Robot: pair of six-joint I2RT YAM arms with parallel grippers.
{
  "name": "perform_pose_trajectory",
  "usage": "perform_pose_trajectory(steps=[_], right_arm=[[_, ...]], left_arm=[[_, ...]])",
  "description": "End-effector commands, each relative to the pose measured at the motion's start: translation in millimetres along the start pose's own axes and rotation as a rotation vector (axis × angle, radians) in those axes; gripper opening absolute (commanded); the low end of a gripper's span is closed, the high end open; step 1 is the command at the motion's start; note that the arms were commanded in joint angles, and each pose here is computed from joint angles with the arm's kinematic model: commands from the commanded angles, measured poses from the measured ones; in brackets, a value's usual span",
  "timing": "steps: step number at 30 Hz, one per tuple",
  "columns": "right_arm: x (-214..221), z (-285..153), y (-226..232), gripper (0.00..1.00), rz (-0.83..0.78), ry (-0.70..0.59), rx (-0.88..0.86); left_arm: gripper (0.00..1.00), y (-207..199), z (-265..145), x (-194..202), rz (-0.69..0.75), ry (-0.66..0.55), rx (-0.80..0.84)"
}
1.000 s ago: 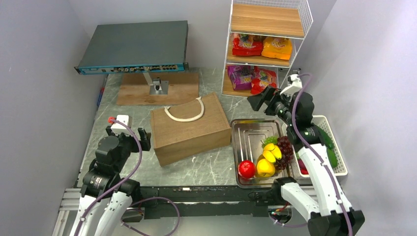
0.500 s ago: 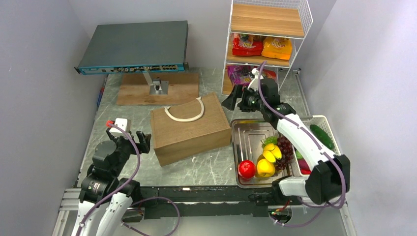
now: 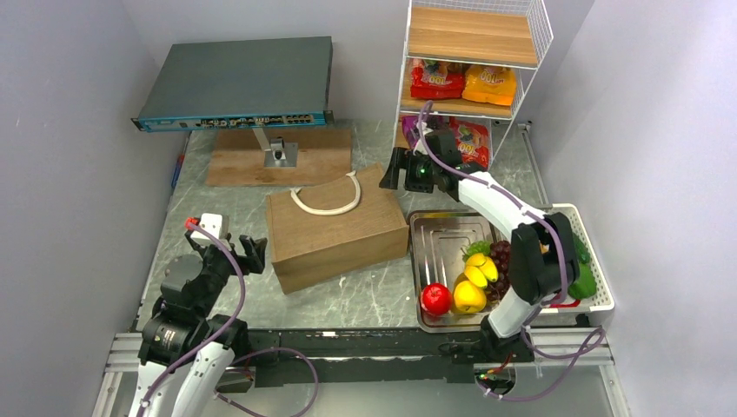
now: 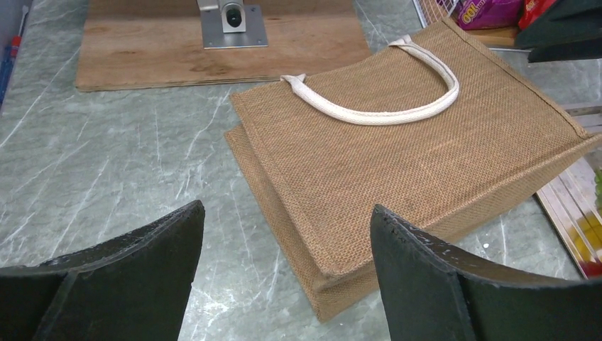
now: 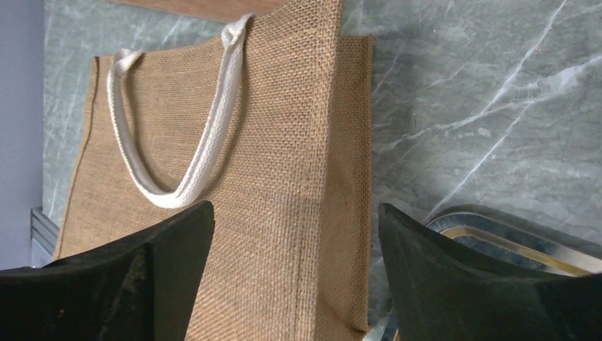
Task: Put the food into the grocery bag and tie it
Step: Adjust the grocery bag at the center of the board.
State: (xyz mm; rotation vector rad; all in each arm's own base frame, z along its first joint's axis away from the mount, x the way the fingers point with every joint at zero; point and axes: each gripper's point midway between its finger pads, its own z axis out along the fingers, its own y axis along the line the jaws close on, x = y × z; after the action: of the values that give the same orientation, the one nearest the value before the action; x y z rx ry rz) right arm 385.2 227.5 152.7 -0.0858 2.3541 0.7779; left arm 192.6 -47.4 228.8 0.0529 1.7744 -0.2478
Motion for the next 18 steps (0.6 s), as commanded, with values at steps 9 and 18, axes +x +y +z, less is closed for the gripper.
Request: perform_pose_trajectory(steps=[9, 18], right_arm=[[2.6, 40.0, 9.2, 0.6, -0.044, 0.051, -0.031], [6.2, 25.3, 28.0, 0.04, -0.09, 0.04, -0.046]], left_arm=[[0.89, -2.9, -1.9, -10.9, 0.003, -0.061, 0.019], [0.88, -2.7, -1.2, -9.9, 0.004, -0.057, 0.018]])
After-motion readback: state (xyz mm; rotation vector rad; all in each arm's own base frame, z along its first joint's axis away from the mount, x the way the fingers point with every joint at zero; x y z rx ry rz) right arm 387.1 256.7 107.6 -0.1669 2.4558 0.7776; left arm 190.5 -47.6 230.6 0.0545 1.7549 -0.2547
